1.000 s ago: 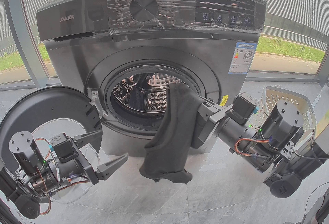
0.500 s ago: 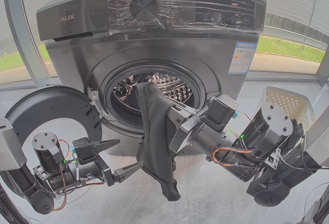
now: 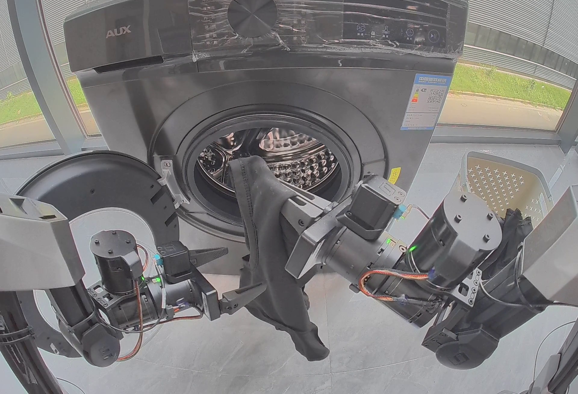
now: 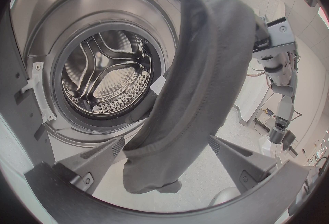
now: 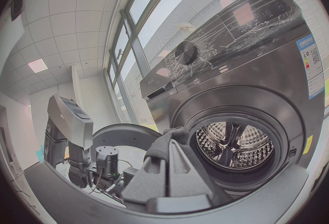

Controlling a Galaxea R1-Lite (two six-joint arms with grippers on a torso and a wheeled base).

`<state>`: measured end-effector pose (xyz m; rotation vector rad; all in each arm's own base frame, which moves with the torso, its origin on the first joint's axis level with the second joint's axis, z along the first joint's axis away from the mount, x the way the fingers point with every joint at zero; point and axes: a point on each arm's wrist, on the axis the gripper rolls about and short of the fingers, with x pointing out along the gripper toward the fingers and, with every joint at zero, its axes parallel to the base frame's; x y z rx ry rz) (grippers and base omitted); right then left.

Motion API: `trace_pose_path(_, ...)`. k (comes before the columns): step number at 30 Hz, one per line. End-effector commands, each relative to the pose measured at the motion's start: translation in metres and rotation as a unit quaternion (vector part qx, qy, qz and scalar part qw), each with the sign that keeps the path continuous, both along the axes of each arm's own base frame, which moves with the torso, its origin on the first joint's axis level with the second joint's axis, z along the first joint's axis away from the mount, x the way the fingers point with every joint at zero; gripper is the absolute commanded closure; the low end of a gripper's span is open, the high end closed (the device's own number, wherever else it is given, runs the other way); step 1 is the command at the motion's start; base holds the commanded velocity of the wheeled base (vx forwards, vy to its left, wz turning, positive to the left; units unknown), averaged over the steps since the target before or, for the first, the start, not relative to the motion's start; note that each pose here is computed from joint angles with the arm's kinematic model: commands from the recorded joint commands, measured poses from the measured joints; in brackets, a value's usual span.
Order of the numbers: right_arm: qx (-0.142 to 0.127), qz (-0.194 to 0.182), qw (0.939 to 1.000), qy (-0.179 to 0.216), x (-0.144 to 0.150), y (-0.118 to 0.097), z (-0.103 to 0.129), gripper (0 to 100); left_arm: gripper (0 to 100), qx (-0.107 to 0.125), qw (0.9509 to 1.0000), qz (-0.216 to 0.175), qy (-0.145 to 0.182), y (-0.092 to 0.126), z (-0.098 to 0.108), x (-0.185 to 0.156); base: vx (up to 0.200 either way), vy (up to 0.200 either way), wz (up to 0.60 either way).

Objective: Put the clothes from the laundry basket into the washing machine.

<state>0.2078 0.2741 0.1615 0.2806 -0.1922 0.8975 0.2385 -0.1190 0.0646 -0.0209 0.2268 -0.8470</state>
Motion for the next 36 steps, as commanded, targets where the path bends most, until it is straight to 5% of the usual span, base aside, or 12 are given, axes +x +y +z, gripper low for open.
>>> trace_pose_path(1,0.0,0.002,1.0,0.0,-0.001,0.001,0.0,100,0,0.005,0.9999,0.0,0.01,-0.006,-0.014,0.014,0.0,0.0,0.0)
trace_pose_path(18,0.002,0.007,1.0,0.001,-0.005,0.005,0.0,100,0,-0.001,0.9999,-0.012,-0.003,-0.042,-0.046,0.059,0.0,0.0,0.0)
trace_pose_path(19,0.002,0.004,1.0,0.001,-0.003,0.004,0.0,100,100,0.001,1.0,-0.008,0.0,-0.042,-0.048,0.059,0.0,0.0,0.0)
trace_pose_path(24,0.0,-0.013,0.9999,0.001,0.006,-0.002,-0.001,100,100,0.0,1.0,-0.003,0.0,-0.039,-0.044,0.057,0.0,0.0,0.0)
trace_pose_path(36,-0.009,-0.076,0.997,0.009,0.051,-0.018,-0.017,100,100,-0.019,0.9986,-0.047,-0.017,-0.015,0.011,-0.006,0.0,0.0,0.0)
